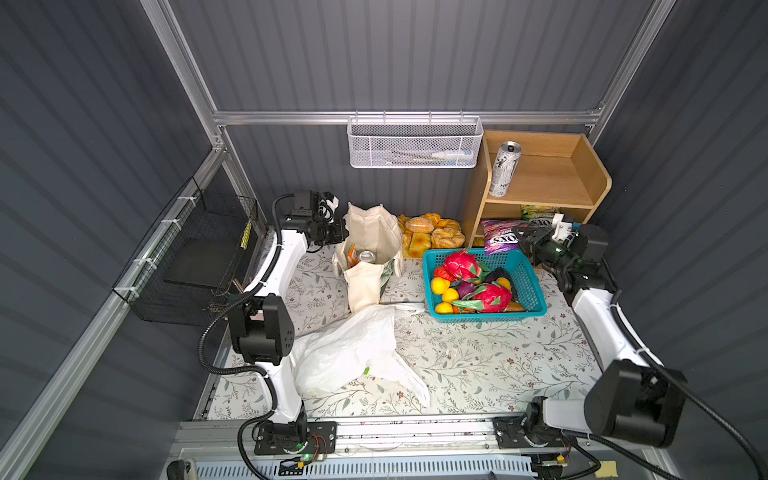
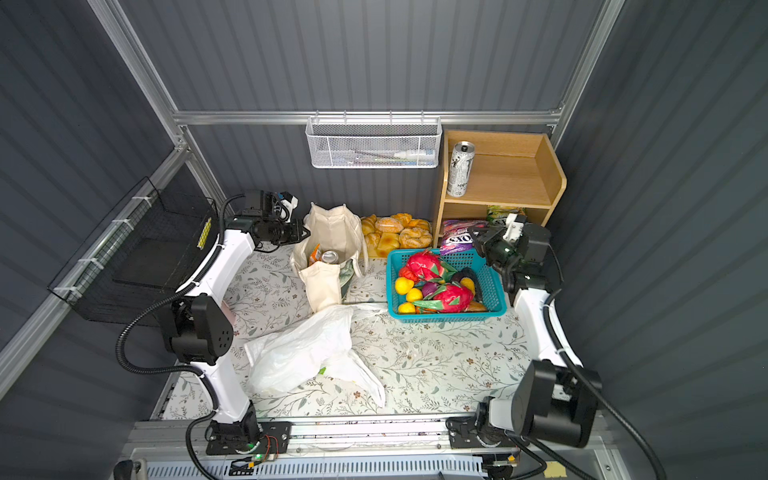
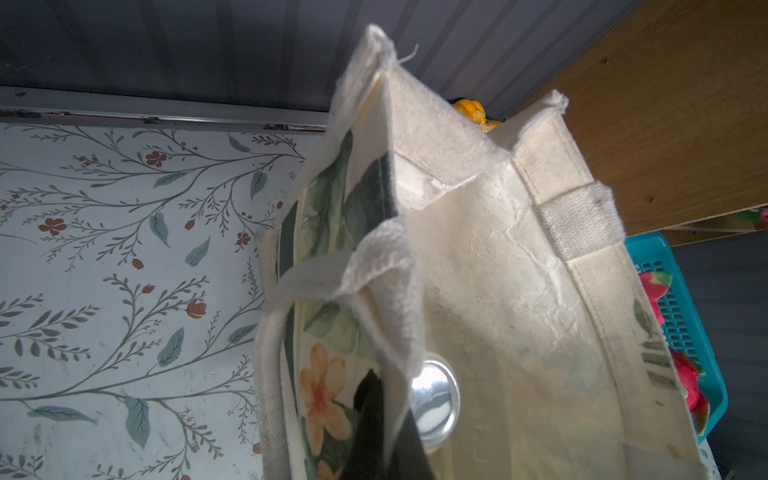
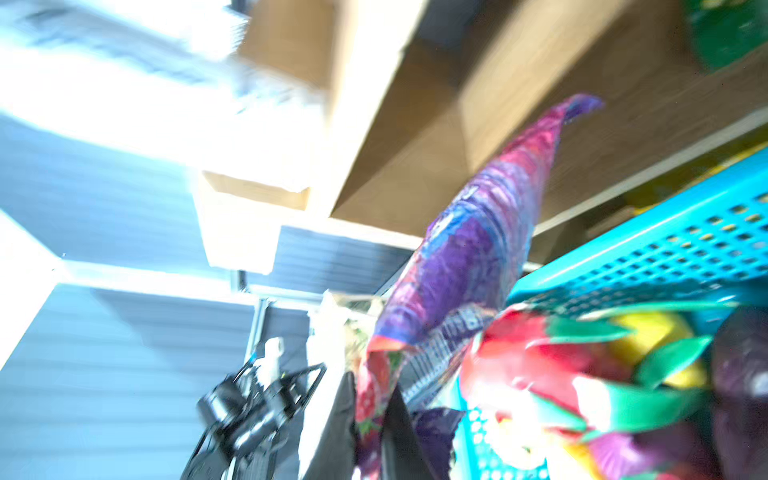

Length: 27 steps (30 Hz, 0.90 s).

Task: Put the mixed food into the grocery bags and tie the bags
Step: 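Grasp the purple Fox's Berries packet with the right gripper and pull out, then lower the purple packet into the tote bag and open the right gripper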

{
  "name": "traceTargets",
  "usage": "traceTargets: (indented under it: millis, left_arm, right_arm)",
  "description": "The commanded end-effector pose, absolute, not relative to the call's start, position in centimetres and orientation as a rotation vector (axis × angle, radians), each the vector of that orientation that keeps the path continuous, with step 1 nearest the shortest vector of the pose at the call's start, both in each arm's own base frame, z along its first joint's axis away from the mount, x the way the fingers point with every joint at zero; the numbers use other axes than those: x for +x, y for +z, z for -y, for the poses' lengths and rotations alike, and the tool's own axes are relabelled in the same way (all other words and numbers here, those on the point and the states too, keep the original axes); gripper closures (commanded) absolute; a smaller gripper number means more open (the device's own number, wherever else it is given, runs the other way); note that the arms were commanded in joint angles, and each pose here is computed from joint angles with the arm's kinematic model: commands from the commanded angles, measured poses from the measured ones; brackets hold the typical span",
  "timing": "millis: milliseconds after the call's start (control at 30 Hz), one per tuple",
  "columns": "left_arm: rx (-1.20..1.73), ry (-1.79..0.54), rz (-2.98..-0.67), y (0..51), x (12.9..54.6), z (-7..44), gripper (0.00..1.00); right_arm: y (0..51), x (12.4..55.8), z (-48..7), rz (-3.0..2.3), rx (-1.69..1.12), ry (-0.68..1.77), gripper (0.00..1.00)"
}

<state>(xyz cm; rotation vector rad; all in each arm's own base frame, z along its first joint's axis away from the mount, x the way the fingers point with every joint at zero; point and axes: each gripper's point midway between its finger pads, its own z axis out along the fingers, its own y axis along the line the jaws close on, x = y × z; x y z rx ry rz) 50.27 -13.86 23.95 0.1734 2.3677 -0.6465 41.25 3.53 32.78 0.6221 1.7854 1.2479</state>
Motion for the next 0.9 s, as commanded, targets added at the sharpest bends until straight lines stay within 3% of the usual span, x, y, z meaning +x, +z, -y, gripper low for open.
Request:
traceTargets:
  millis: [0,167,433,667,867]
  left_arm:
    - [0.187,-0.655,-2.401,23.5,49.8,14.4,1.00]
    - [0.181,-0.661,-2.402,23.4,49.8,14.4,1.00]
    - [0.179,-0.673,-2.408,23.2,49.7,14.5,1.00]
    - [0.184,-0.689,-2.405,23.4,49.5,14.9,1.00]
    - [0.187,-0.692,-2.397,23.7,49.5,15.0,1.00]
  right_arm:
    - [35.7,38.3,-6.3,-1.778,0.486,1.279,1.00]
    - [39.2,35.9,-12.6,-1.782,0.316,1.351,1.00]
    - [42.1,36.4,-24.1,-1.820,0.053,1.507,1.00]
    - [39.9,40.9,-32.7,-1.906,-0.024,1.563,1.00]
    - [34.7,45.7,-38.0,-2.028,-0.003,1.536,1.00]
